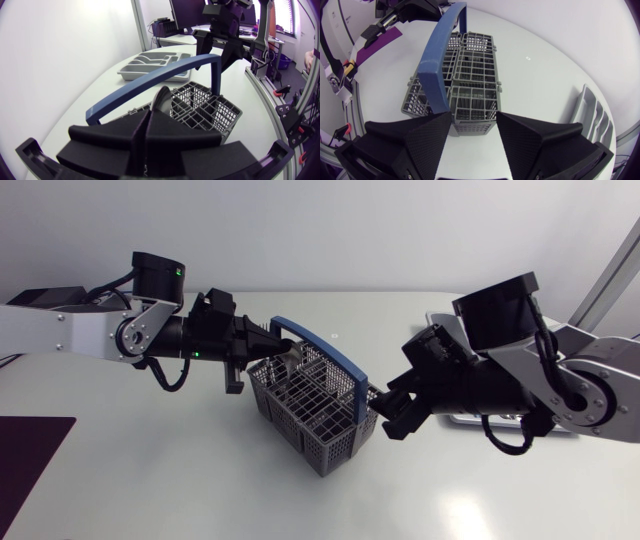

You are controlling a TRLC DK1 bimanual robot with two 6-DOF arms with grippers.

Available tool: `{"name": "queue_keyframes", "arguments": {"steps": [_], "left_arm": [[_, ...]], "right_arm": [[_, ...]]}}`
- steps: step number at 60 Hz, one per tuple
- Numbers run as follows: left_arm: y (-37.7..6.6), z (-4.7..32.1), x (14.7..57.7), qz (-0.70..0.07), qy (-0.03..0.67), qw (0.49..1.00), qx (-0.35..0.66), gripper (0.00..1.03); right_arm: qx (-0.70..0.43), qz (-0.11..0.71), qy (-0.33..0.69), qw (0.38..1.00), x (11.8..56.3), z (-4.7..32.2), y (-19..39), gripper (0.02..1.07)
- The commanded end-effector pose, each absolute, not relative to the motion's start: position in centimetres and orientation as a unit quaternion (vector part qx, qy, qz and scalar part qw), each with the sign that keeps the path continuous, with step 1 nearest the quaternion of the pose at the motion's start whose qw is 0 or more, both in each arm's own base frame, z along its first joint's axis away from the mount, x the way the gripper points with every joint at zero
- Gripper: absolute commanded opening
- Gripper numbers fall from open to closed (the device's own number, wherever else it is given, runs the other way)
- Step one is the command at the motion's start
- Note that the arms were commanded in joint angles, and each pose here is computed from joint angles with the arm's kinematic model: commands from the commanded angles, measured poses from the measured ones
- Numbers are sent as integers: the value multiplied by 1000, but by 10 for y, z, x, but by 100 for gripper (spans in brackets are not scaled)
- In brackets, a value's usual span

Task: Unload the cutlery basket into the drawer organizer.

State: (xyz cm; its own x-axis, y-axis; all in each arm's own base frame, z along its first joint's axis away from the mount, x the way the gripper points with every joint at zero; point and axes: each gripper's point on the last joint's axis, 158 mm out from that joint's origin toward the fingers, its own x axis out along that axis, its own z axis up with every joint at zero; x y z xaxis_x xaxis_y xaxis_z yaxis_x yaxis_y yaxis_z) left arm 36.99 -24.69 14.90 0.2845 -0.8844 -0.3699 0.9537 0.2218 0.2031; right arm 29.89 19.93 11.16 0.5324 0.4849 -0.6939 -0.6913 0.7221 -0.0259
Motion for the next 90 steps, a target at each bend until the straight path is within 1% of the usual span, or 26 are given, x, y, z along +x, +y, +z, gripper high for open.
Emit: {"name": "queue_keyframes", "arguments": {"steps": [1,13,15,28,47,56,64,73,83,90], "left_arm": [[-241,165,363,-586,71,786,185,9],[-233,188,356,-564,26,805,184,9],[-230,196,357,-548,11,817,178,9],[-227,200,345,-498,-11,843,204,10],[-224,223,322,-440,-69,868,221,10],[-223,237,310,-416,-100,874,230,10],[-219,251,304,-396,-117,881,231,10],[-212,279,300,-371,-143,891,221,10],[-203,315,304,-328,-149,914,184,11],[-214,334,303,-323,-135,925,149,12]], "right_arm": [[-142,340,354,860,296,104,202,68],[-141,340,354,860,295,105,203,68],[-143,341,353,859,295,105,203,68],[-143,343,350,860,295,110,206,68],[-145,345,347,860,294,111,208,68],[-145,342,339,864,294,118,207,68],[-147,340,325,870,293,127,206,68],[-153,336,299,880,292,145,207,68],[-172,322,248,897,290,176,208,68],[-190,315,205,907,286,194,214,68]]}}
